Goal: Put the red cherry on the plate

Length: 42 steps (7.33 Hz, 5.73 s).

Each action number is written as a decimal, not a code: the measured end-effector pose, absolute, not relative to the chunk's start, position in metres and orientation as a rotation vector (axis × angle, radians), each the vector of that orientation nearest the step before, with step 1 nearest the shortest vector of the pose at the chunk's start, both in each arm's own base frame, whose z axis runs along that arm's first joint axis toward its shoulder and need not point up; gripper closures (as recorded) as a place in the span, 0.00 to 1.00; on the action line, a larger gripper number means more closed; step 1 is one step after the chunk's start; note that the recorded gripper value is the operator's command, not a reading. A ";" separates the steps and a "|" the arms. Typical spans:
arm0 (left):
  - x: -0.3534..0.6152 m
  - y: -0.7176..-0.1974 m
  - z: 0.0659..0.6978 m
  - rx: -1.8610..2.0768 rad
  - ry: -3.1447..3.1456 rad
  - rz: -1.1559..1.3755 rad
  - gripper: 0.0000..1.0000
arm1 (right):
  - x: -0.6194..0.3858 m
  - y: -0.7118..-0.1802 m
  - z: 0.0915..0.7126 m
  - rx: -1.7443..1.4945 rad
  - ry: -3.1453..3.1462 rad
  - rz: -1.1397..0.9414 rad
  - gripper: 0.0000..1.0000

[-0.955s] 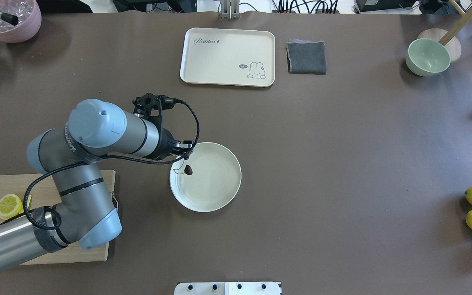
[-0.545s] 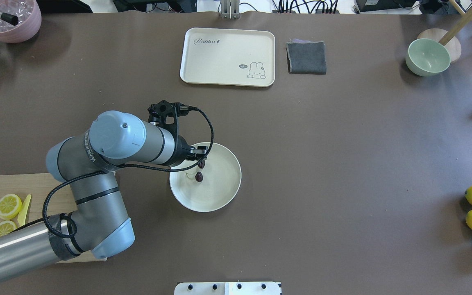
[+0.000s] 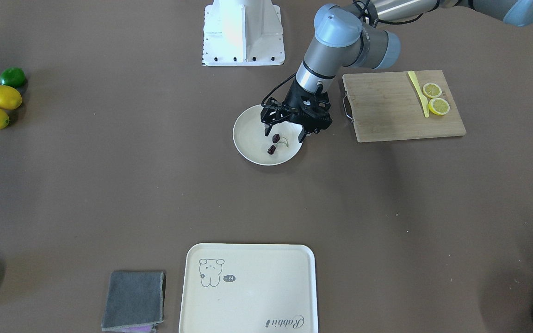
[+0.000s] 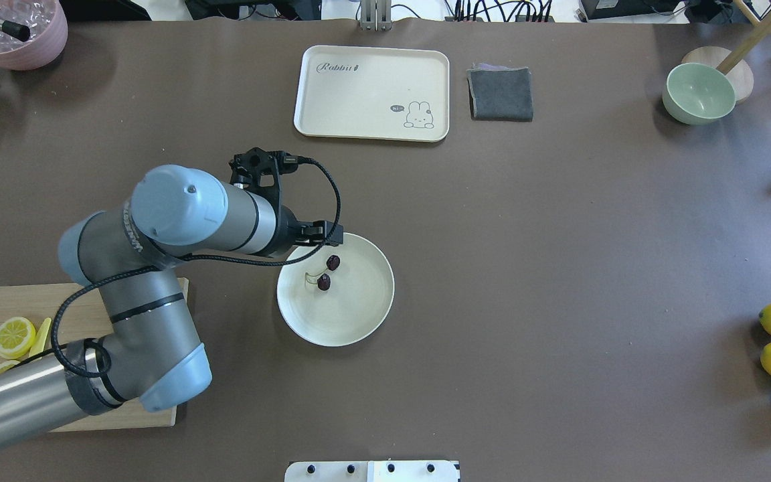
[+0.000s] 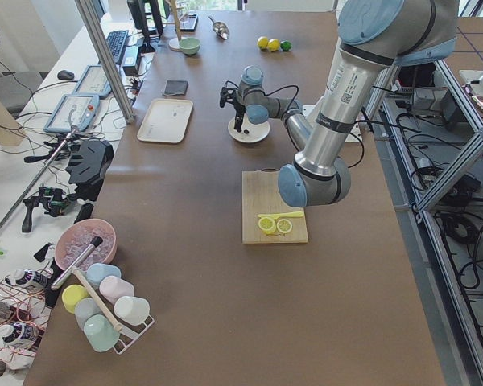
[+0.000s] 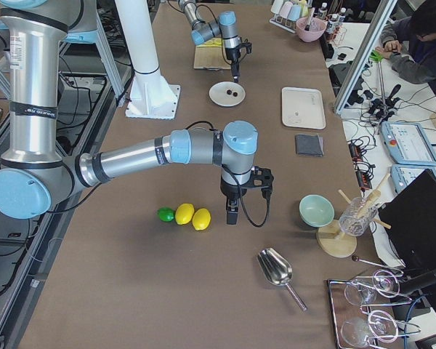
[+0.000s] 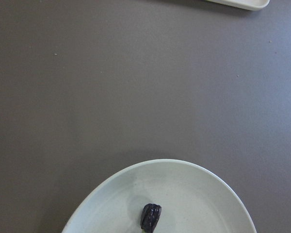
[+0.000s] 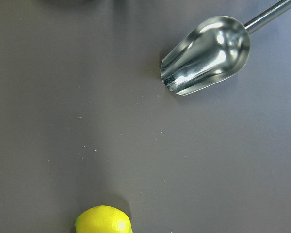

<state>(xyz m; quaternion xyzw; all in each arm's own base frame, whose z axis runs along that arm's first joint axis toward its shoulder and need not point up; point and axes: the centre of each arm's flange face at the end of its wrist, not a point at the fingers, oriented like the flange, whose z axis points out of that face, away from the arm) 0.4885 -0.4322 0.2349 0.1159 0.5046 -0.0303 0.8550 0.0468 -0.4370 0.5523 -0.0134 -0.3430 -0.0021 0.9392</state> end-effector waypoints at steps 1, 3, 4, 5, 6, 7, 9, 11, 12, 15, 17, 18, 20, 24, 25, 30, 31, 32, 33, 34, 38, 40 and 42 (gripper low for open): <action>0.450 -0.452 0.232 0.213 1.007 -0.038 0.02 | 0.045 -0.437 0.555 -0.037 -0.729 -0.001 0.00; 0.352 -0.499 0.242 0.217 0.849 0.067 0.02 | 0.043 -0.437 0.562 -0.055 -0.745 0.006 0.00; 0.295 -0.524 0.259 0.219 0.788 0.117 0.02 | 0.043 -0.438 0.566 -0.063 -0.746 0.008 0.00; 0.230 -0.544 0.294 0.222 0.742 0.176 0.02 | 0.043 -0.438 0.572 -0.073 -0.746 0.012 0.00; 0.170 -0.550 0.344 0.219 0.702 0.237 0.02 | 0.043 -0.437 0.577 -0.084 -0.745 0.015 0.00; 0.119 -0.545 0.395 0.197 0.675 0.260 0.02 | 0.043 -0.437 0.580 -0.089 -0.744 0.018 0.00; 0.040 -0.529 0.461 0.161 0.677 0.227 0.02 | 0.043 -0.438 0.582 -0.094 -0.744 0.020 0.00; -0.034 -0.521 0.515 0.148 0.671 0.176 0.02 | 0.043 -0.437 0.583 -0.097 -0.743 0.021 0.00; -0.065 -0.513 0.540 0.143 0.675 0.170 0.02 | 0.043 -0.437 0.584 -0.099 -0.743 0.022 0.00; -0.100 -0.468 0.603 0.086 0.753 0.126 0.02 | 0.043 -0.437 0.589 -0.108 -0.742 0.025 0.00; -0.109 -0.458 0.616 0.073 0.764 0.095 0.02 | 0.043 -0.438 0.590 -0.108 -0.742 0.025 0.00; -0.114 -0.455 0.618 0.072 0.762 0.085 0.02 | 0.043 -0.438 0.590 -0.108 -0.742 0.025 0.00; -0.116 -0.451 0.620 0.073 0.758 0.083 0.02 | 0.043 -0.438 0.589 -0.107 -0.742 0.026 0.00; -0.116 -0.447 0.622 0.080 0.756 0.086 0.02 | 0.044 -0.438 0.594 -0.117 -0.739 0.029 0.00; -0.116 -0.447 0.621 0.081 0.756 0.086 0.02 | 0.044 -0.438 0.595 -0.120 -0.739 0.030 0.00; -0.116 -0.448 0.620 0.088 0.755 0.087 0.02 | 0.043 -0.438 0.607 -0.146 -0.743 0.045 0.00; -0.116 -0.448 0.620 0.088 0.755 0.087 0.02 | 0.043 -0.437 0.609 -0.151 -0.742 0.046 0.00; -0.116 -0.448 0.620 0.088 0.755 0.088 0.02 | 0.042 -0.437 0.613 -0.157 -0.741 0.047 0.00; -0.116 -0.448 0.620 0.087 0.755 0.087 0.02 | 0.042 -0.437 0.616 -0.163 -0.740 0.047 0.00; -0.116 -0.448 0.620 0.087 0.756 0.086 0.02 | 0.041 -0.438 0.617 -0.166 -0.740 0.046 0.00; -0.116 -0.450 0.616 0.121 0.750 0.100 0.02 | 0.034 -0.439 0.617 -0.170 -0.738 0.027 0.00; -0.116 -0.451 0.615 0.136 0.748 0.105 0.02 | 0.027 -0.439 0.617 -0.175 -0.737 0.011 0.00; -0.116 -0.446 0.620 0.130 0.749 0.104 0.02 | 0.020 -0.439 0.618 -0.182 -0.734 -0.004 0.00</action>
